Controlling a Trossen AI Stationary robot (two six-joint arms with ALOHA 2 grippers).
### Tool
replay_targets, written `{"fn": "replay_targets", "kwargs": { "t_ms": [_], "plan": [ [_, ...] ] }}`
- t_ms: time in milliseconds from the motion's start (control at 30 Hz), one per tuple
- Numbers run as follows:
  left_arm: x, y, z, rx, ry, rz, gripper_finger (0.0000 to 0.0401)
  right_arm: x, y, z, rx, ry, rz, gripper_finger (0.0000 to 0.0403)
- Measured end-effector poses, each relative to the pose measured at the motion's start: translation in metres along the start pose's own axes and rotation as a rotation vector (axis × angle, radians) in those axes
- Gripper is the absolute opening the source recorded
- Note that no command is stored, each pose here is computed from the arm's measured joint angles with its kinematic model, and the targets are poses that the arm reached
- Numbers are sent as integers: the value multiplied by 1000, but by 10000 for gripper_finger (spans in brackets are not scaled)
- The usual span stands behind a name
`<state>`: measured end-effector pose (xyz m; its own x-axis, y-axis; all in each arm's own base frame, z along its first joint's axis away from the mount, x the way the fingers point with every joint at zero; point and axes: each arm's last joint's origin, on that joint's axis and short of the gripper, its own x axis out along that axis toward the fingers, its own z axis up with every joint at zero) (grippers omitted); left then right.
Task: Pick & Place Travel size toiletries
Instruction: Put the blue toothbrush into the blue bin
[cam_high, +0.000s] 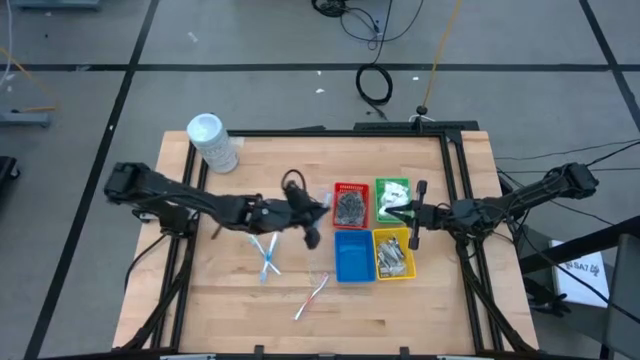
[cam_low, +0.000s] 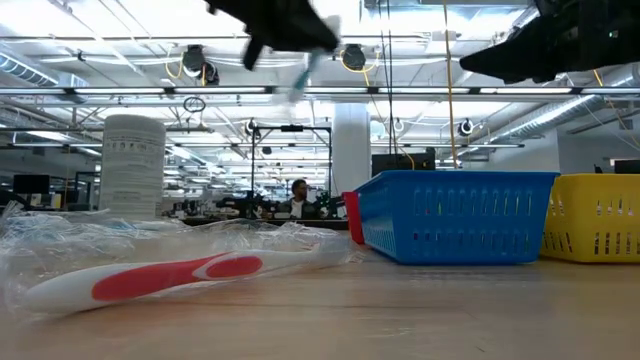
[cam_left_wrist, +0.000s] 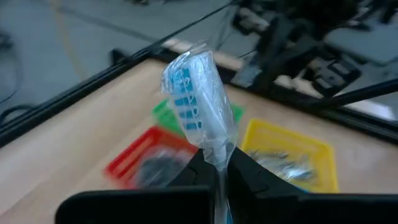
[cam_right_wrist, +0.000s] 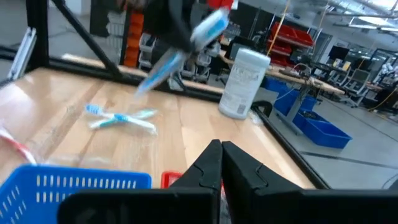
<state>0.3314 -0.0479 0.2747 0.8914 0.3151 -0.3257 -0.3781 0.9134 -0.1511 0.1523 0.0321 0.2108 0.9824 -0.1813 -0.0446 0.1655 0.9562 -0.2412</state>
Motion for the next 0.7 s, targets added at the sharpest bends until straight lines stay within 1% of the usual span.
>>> {"fn": "replay_targets", "kwargs": {
  "t_ms": [100,200,333,400,467,533,633,700],
  "plan": [
    [22,-8,-10,25,-41,-87,10,-1,-1,3,15,-31,-5,0],
    [45,-19,-24,22,-100,-196,4,-2,-2,5,20,-45,-6,0],
    [67,-32,-40,1,-214,-413,11,-2,-2,5,24,-49,-6,0],
    [73,-35,-47,-12,-246,-479,10,-2,-2,6,25,-50,-6,0],
    [79,-36,-56,-37,-237,-493,5,-2,-2,6,25,-51,-6,0],
    [85,-35,-65,-63,-208,-479,6,-2,-2,6,26,-53,-6,0],
    [90,-34,-72,-116,-206,-457,15,-2,-2,6,26,-52,-5,0],
    [93,-34,-75,-147,-210,-462,15,-2,-2,6,26,-53,-6,0]
  ]
}}
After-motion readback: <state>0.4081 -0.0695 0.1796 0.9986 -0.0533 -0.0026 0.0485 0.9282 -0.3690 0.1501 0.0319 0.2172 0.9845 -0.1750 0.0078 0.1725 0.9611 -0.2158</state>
